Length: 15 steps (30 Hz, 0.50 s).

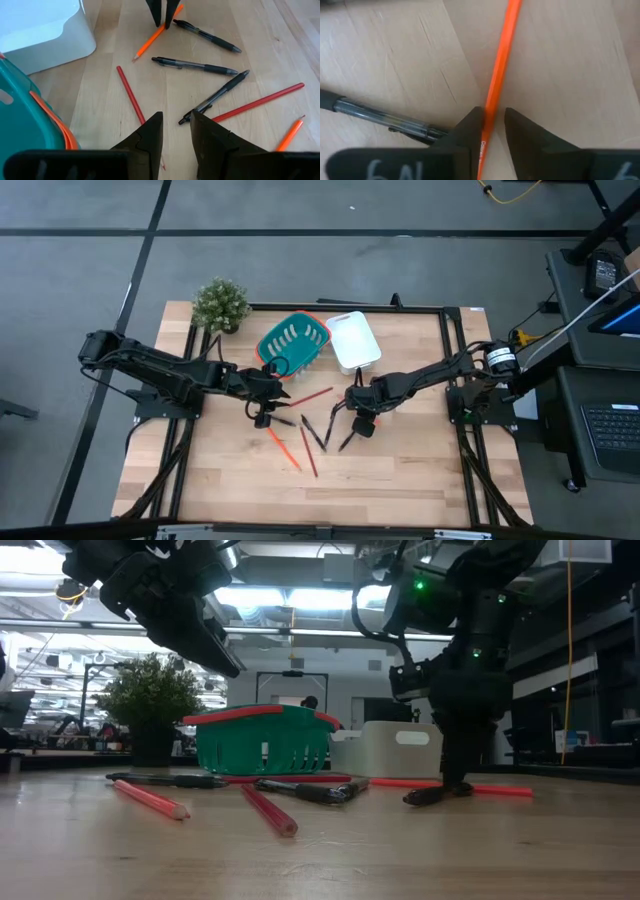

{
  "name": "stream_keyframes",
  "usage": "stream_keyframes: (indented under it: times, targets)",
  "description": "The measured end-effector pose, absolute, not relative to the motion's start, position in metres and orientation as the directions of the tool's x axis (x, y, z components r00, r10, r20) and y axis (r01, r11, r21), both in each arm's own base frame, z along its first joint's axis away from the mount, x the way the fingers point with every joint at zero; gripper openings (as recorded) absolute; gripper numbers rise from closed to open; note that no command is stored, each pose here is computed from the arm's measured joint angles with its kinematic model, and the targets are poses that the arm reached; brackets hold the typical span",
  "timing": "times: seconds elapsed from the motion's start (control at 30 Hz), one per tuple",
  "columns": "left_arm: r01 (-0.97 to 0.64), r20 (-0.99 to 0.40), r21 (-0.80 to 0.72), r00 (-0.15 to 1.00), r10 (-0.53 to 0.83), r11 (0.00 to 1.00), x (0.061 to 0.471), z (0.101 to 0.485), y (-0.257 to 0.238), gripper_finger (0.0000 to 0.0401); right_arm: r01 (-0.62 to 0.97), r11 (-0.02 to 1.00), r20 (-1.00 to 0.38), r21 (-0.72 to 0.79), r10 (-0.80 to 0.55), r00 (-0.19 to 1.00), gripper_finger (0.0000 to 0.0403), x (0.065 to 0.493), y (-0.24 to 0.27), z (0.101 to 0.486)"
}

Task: Sort pens & pencils
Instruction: Put the orange pencil into the green basket

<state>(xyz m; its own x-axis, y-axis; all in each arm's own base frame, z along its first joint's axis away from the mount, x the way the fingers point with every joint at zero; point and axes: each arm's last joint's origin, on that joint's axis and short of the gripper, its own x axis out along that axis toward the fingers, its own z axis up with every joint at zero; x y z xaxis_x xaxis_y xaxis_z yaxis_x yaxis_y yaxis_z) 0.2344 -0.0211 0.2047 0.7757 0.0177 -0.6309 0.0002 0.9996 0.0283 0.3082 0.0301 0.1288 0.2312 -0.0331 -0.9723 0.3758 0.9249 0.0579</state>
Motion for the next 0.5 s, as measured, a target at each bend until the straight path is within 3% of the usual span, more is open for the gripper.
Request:
stream_keyframes:
  times: [0.3,0.5]
  targets:
    - [0.000,-0.633,0.029,0.774,0.018,1.000,0.2342,0.2045,-0.0210,0.0094,0.377,0.923,-0.973,0.076,-0.014,0.230,0.0048,0.3084,0.0304,0.1286]
    - [0.000,-0.633,0.029,0.774,0.018,1.000,0.2342,0.2045,-0.0210,0.0094,0.376,0.923,-0.973,0.085,-0.004,0.231,0.0060,0.3085,0.0307,0.1285]
